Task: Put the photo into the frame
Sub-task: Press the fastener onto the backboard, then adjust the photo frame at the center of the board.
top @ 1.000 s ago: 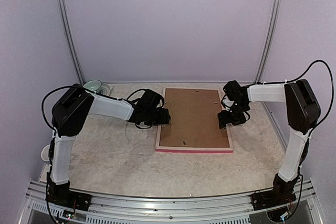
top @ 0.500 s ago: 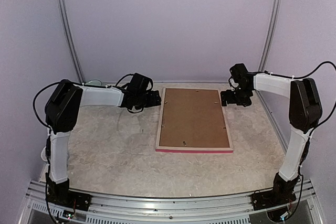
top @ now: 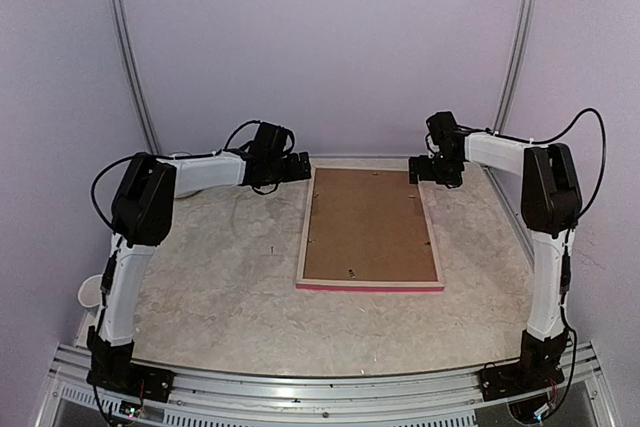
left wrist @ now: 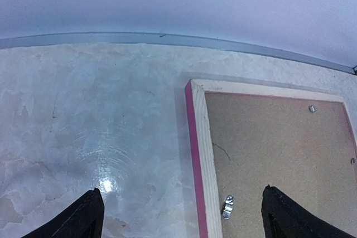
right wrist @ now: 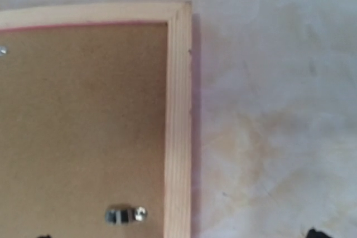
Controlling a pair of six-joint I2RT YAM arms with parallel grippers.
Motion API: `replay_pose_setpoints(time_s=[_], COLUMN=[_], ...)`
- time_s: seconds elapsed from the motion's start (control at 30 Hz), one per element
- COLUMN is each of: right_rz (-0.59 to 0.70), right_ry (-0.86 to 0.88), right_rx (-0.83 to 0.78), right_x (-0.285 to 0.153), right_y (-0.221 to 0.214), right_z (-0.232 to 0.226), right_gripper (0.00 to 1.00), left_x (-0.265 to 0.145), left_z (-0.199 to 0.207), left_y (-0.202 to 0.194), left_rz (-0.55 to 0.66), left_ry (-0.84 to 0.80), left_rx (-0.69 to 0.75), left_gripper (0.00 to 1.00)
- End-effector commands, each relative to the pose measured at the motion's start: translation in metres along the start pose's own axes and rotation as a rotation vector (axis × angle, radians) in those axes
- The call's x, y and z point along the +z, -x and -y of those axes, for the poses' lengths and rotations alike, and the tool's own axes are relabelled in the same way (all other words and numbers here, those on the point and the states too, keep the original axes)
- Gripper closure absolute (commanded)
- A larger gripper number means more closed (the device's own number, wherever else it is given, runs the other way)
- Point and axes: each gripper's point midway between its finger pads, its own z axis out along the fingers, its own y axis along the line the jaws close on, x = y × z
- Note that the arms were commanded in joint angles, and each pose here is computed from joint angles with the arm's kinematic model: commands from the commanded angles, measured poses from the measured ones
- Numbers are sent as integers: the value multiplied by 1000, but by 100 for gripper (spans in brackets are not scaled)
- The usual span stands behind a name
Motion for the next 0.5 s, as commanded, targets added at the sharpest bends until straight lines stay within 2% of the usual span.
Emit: replay_pose_setpoints(time_s=[0.0,0.23,0.47], right_rz=[2,-14,-39], right_ry=[36,189,316], right_rx=[33,108,126], right_x=[20,44,60], right_y=[4,0,-5], right_z=[2,1,-16], right_gripper=[1,4,9], left_x=[18,29,19], left_z=[-1,6,10], left_y=[-27,-49,-72], left_rz=[-78,-127,-160], left_ry=[-35,-93,-139], left_rx=[31,9,-24], left_gripper=[5,15,16])
